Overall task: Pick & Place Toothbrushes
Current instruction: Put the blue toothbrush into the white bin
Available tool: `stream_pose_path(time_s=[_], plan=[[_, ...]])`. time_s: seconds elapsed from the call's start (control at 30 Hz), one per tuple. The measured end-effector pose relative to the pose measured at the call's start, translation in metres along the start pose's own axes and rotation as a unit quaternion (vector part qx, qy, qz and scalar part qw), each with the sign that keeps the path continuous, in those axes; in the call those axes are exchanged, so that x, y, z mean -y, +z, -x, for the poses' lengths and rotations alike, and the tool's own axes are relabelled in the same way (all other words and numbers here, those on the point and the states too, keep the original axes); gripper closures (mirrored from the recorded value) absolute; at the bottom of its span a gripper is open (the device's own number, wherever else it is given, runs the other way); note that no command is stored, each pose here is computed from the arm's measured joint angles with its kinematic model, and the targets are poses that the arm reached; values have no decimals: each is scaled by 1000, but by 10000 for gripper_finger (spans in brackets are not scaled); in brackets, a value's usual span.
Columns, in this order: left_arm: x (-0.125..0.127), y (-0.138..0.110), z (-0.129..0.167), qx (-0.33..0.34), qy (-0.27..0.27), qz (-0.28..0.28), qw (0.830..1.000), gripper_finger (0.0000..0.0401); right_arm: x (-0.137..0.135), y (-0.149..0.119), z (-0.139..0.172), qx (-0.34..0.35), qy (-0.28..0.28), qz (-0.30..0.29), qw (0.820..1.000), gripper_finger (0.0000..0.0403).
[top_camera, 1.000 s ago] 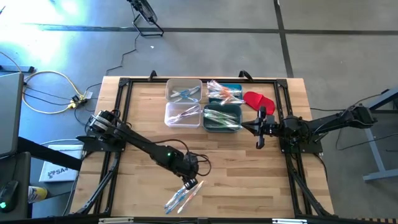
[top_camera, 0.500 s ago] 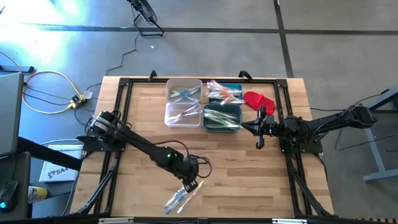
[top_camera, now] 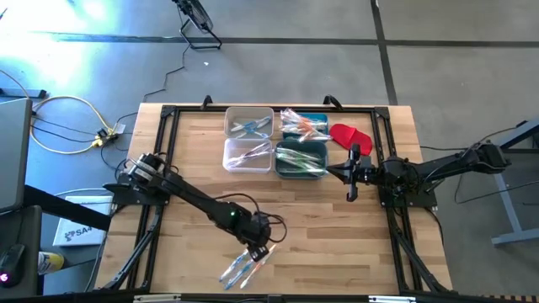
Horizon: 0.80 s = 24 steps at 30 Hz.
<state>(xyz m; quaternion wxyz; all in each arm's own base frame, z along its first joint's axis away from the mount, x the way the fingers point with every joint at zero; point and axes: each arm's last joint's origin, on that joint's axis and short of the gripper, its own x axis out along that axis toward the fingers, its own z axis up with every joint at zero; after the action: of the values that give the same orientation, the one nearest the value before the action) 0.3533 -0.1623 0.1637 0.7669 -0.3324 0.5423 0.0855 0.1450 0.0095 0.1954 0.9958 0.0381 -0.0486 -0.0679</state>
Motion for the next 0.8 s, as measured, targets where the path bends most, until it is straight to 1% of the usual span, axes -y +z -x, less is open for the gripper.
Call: stream_pose_path(time_s=[0.23,0.57,0.67,0.8], plan=[[-2,-2,-9,-26,-2,2,1000,244,0,0,0,0,0,0,1000,399],[-2,-2,-9,-29,-1,2,1000,245,0,0,0,-1,0,0,1000,399],[-2,-2,-9,-29,0,2,1000,256,0,0,0,-1,0,0,1000,399],[-3,-2,-10,-31,3,2,1000,289,0,0,0,-1,0,0,1000,399]])
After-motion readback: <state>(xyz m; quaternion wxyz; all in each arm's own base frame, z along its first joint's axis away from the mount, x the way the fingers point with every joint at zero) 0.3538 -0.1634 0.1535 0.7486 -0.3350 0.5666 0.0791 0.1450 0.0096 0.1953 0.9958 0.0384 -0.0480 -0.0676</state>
